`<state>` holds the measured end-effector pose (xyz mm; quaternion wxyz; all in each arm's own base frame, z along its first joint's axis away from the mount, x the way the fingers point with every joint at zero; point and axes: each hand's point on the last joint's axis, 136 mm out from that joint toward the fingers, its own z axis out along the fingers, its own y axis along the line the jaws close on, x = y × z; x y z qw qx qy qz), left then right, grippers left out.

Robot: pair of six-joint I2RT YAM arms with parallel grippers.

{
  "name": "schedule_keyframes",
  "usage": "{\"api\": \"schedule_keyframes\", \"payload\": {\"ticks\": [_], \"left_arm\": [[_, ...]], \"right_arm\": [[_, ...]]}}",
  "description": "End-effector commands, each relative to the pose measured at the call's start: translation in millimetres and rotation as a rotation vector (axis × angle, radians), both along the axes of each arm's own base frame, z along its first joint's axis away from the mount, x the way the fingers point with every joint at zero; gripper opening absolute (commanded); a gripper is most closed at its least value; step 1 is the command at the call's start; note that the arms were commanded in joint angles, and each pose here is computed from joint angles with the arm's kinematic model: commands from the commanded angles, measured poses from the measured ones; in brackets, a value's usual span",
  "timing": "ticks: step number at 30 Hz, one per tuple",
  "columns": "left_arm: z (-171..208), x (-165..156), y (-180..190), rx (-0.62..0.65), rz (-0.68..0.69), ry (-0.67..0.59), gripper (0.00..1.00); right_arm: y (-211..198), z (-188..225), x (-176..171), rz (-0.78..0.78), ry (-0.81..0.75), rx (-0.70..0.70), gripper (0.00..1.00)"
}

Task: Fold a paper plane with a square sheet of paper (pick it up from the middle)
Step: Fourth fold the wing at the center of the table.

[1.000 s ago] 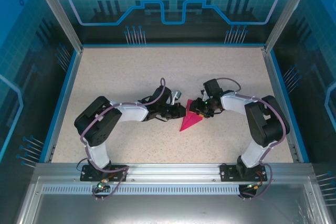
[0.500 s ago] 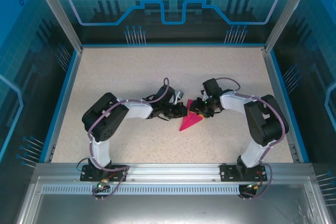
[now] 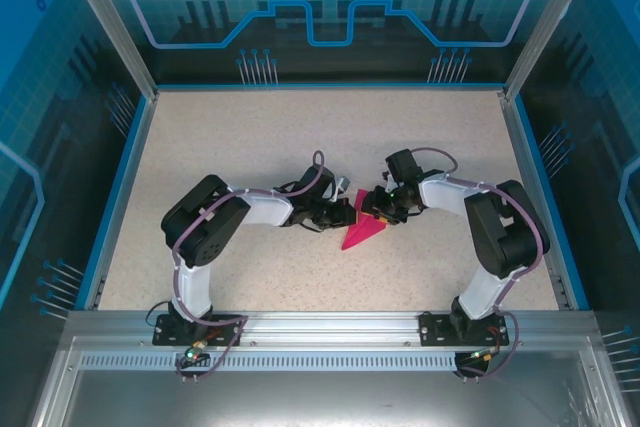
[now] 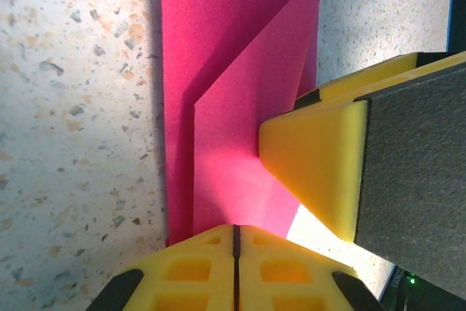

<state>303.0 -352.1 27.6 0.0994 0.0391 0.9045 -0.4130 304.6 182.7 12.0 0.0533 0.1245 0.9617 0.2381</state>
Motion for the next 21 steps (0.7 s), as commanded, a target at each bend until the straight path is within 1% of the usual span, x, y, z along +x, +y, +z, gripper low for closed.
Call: {"api": "schedule_keyframes", "payload": {"ticks": [1, 7, 9, 12, 18, 21], "left_arm": [[-2, 2, -1, 0.015, -0.003, -0.005, 0.08], [11, 4, -2, -0.003, -0.001, -0.029, 0.08], [18, 6, -1, -0.01, 0.005, -0.045, 0.08], [26, 10, 0, -0.008, 0.019, -0.068, 0.09], [24, 17, 0, 0.015, 0.03, -0.079, 0.08], [24, 19, -3, 0.006, 0.028, -0.075, 0.08]], "right_arm": [[-36, -55, -40, 0.004, 0.167, -0.215, 0.44], [-40, -66, -48, 0.023, 0.216, -0.257, 0.43], [-36, -65, -41, 0.03, 0.205, -0.26, 0.42], [-36, -68, -42, 0.041, 0.218, -0.272, 0.42], [-35, -70, -42, 0.045, 0.223, -0.281, 0.41], [-35, -71, -43, 0.045, 0.227, -0.283, 0.41]]}}
